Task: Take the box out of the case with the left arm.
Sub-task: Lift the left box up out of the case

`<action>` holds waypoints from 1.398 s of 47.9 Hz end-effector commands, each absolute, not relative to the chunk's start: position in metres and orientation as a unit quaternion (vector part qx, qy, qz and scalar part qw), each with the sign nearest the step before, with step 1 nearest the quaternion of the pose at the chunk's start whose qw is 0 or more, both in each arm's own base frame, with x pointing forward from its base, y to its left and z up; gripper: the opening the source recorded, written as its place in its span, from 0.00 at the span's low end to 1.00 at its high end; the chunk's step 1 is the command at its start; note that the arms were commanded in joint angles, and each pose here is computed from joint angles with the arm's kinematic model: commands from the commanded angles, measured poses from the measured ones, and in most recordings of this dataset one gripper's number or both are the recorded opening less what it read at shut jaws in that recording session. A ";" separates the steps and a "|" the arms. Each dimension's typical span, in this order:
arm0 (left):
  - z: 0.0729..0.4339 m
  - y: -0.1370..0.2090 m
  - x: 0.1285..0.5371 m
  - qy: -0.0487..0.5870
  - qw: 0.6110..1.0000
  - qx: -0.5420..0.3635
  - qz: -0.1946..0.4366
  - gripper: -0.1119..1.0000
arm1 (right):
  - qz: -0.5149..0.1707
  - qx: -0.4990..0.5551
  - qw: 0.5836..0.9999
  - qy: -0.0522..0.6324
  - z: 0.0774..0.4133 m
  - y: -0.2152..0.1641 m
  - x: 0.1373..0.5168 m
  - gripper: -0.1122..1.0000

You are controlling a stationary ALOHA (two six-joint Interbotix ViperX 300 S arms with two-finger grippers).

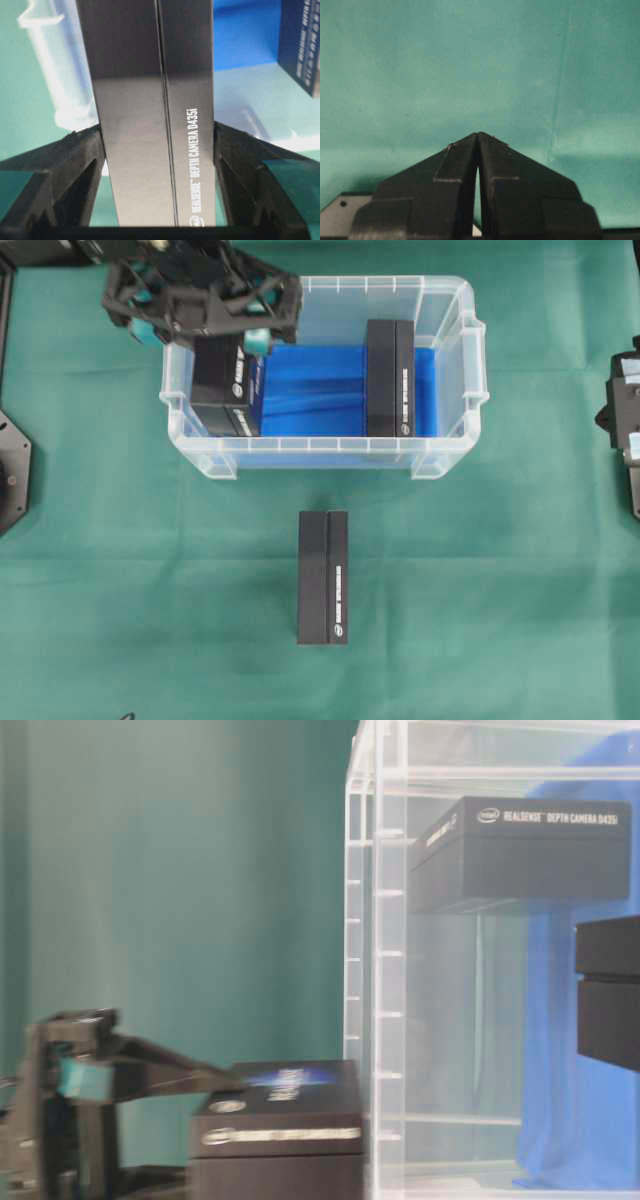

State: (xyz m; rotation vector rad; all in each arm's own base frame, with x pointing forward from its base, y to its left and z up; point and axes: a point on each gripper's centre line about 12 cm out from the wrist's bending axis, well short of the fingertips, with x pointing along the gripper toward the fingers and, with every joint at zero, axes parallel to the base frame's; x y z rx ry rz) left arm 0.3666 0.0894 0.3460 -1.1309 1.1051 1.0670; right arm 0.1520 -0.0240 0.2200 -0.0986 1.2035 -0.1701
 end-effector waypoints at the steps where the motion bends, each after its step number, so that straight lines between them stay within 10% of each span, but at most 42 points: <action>1: 0.381 0.087 0.357 0.450 0.597 -0.493 0.445 0.66 | -0.083 -0.045 0.826 0.556 0.227 -0.025 0.156 0.17; 67: 0.409 0.087 0.355 0.441 0.603 -0.493 0.446 0.66 | -0.082 -0.045 0.825 0.557 0.226 -0.024 0.155 0.17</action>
